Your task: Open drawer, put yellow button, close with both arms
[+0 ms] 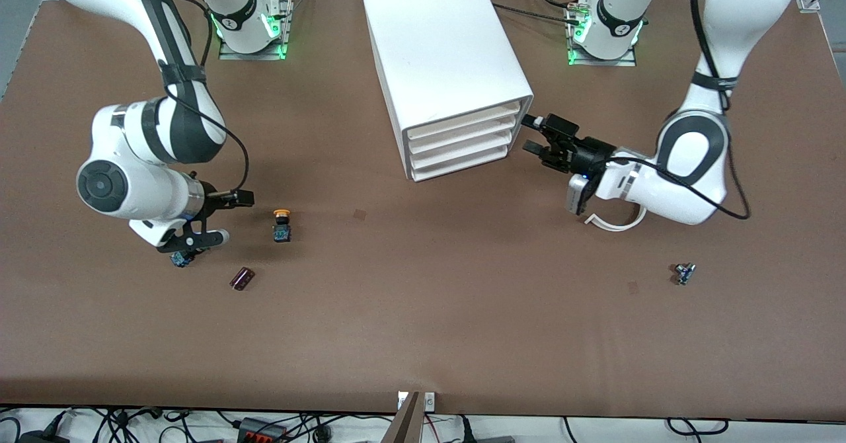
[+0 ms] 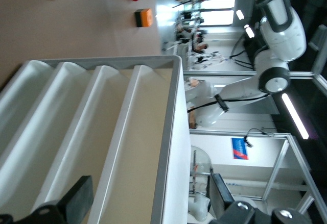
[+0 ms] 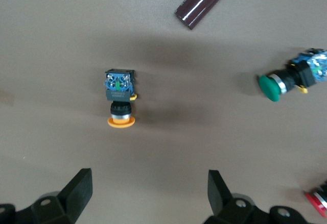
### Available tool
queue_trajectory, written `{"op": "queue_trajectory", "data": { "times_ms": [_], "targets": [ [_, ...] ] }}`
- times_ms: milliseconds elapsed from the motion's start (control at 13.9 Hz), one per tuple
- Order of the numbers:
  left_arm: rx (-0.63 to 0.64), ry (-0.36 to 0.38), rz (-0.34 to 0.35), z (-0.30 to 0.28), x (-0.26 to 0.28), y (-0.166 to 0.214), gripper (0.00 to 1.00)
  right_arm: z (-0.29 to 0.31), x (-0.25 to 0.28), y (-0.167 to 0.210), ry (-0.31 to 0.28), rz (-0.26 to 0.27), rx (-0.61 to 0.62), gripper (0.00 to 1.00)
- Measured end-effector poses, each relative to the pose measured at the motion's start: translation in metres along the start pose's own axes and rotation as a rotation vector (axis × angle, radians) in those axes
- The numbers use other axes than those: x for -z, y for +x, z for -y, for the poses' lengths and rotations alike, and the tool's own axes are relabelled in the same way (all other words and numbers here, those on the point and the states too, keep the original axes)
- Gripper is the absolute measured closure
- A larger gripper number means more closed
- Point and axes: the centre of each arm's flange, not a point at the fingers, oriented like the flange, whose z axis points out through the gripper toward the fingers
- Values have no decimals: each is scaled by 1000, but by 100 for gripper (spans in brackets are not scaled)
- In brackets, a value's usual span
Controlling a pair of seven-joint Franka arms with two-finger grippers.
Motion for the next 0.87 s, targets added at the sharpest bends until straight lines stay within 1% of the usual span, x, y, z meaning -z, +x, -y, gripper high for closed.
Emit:
{"op": "queue_trajectory", "data": {
  "times_ms": [144,216,361,505,577,722,794,866],
  "targets": [
    [-26,-58,-10,30,-31,-10,0,10,-24,13,-6,4,14,0],
    [-36,-74,-13,42,-39,-12,0,20,-35,20,-12,-1,27,0],
    [-49,-94,-11,59,-48,-15,5,36,-55,31,-23,-14,25,0],
    [-49,-103,-5,67,-53,-16,22,40,-69,39,-28,-28,24,0],
    [-47,-105,1,68,-57,-16,22,41,-75,41,-29,-30,25,0],
    [-42,-93,7,70,-65,-17,40,45,-84,44,-33,-30,32,0],
    [-36,-88,9,73,-68,-19,40,49,-87,45,-34,-39,38,0],
    [-30,-87,13,76,-72,-21,48,53,-89,46,-36,-45,43,0]
  ]
}}
